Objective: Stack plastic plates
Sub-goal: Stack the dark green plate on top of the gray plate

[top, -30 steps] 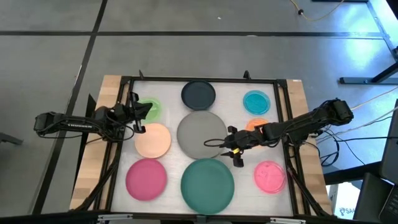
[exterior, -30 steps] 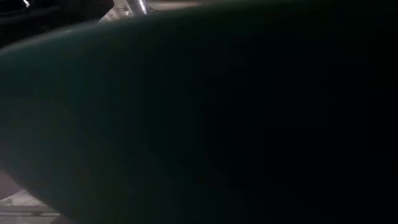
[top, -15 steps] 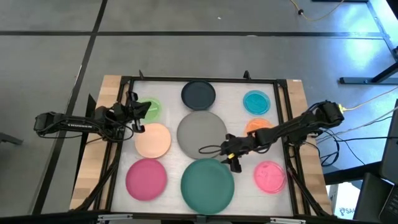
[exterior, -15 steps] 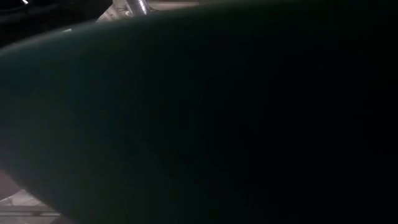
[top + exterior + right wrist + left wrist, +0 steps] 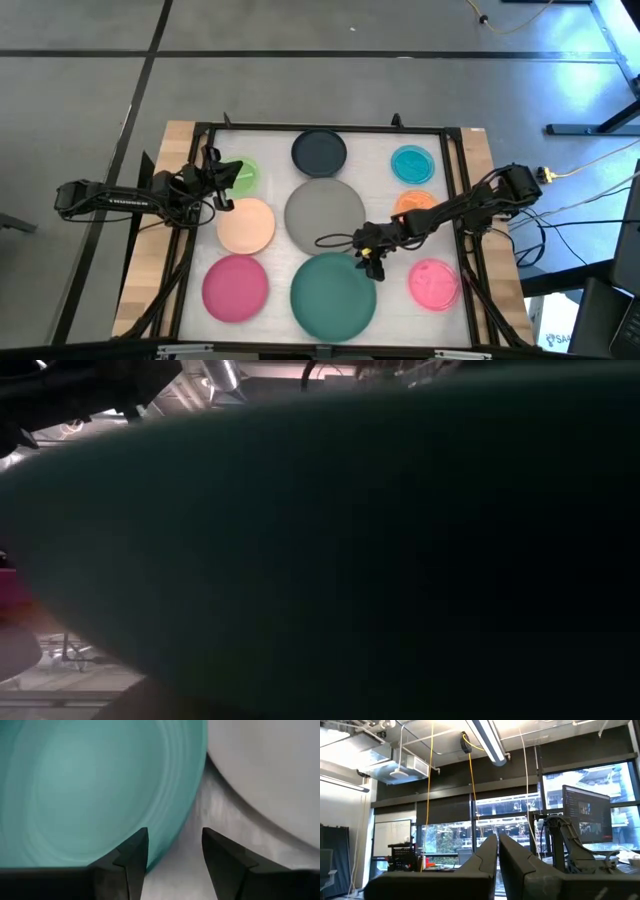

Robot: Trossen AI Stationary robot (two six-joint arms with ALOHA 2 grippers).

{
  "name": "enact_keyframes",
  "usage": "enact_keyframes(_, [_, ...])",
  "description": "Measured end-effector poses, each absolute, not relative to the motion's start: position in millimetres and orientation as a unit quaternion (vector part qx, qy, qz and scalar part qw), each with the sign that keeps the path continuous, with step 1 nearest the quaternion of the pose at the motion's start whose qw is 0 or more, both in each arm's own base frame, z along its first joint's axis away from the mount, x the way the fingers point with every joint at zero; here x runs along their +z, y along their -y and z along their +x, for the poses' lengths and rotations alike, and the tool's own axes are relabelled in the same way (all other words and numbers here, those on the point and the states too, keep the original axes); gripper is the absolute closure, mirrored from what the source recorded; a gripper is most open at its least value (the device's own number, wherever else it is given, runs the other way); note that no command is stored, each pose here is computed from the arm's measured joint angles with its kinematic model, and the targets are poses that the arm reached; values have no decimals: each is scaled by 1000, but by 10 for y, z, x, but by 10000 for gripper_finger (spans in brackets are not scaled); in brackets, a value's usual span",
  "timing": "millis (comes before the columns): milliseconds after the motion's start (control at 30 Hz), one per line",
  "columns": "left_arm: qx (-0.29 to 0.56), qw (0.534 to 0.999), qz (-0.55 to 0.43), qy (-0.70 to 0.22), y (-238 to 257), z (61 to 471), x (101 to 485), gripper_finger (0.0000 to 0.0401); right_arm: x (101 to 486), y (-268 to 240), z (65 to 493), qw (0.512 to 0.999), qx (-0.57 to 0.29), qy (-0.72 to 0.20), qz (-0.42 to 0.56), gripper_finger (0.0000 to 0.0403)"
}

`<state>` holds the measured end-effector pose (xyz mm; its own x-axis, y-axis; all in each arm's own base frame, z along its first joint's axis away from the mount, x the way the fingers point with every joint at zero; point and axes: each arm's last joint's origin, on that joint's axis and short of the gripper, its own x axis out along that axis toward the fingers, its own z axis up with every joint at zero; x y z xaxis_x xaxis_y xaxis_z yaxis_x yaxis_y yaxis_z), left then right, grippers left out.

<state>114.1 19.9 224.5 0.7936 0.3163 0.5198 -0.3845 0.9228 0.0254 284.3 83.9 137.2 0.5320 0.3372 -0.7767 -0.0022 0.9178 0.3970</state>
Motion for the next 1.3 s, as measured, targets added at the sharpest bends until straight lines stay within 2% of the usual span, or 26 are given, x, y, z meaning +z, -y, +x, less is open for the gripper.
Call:
enact_keyframes(133, [186,945,65,262,-199,1141,2245,390,1332,-847,2842,848,105,-485,188,257])
enact_keyframes(533, [185,945,64,262,-199,1141,2245,390,1345,-846,2858,859,126,-472,157,394])
enact_keyframes(833, [185,945,64,262,-199,1141,2245,390,1443,-840,2841,866,136,-462,137,400])
enact_keyframes(1033, [185,945,64,263,-199,1141,2246,390,1716,-772,2854,879,130,-441,124,401])
enact_keyframes(1300, [185,945,64,261,-199,1143,2243,390,2130,-331,2870,908,76,-394,120,401])
